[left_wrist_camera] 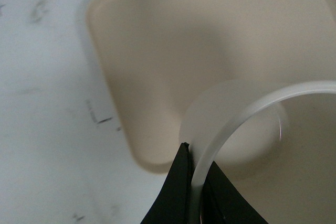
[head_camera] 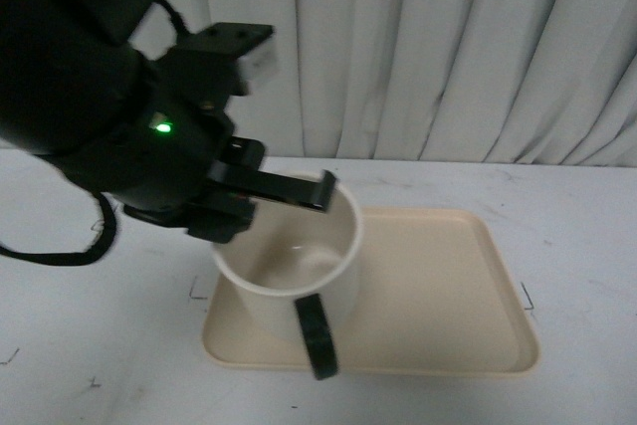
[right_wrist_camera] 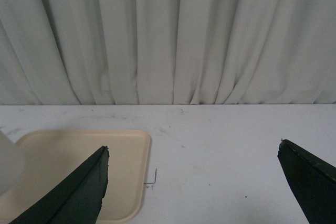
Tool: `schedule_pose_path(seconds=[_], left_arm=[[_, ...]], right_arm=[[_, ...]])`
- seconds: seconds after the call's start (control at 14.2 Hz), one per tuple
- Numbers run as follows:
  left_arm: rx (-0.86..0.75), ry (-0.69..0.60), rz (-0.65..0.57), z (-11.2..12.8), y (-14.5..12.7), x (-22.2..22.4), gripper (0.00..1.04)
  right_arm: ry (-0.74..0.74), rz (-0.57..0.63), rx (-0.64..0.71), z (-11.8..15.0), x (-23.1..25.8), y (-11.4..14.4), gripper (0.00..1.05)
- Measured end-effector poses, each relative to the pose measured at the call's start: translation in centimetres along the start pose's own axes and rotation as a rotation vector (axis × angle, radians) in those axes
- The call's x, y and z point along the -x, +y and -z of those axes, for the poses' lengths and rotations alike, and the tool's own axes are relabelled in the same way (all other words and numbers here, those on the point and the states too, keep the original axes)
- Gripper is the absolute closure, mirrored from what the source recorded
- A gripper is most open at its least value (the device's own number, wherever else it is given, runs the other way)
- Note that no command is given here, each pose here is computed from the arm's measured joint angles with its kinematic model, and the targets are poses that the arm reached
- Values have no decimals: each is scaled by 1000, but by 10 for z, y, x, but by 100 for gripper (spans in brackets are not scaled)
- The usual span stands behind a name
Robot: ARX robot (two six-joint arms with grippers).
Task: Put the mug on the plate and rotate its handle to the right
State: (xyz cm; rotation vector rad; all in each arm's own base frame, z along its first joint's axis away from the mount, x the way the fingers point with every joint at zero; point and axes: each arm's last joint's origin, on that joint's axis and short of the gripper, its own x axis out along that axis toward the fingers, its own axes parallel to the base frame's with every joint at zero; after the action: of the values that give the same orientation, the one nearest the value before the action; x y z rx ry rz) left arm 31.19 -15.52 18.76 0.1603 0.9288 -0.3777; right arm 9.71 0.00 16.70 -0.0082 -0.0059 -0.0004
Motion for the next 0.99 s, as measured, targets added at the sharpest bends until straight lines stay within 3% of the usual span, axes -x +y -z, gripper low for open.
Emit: schedule_pose_path(seconds=[0.28,0.77,0.99], left_arm=[[-91,38,78,-26,-48,-41,102],[-126,112,82,-40,-60,-95,102],[-113,122,56,-45,-49,-107,102]], right_arm=[[0,0,0,0,0,0,6],[0,0,0,0,0,0,6],[0,0,0,0,0,0,6]])
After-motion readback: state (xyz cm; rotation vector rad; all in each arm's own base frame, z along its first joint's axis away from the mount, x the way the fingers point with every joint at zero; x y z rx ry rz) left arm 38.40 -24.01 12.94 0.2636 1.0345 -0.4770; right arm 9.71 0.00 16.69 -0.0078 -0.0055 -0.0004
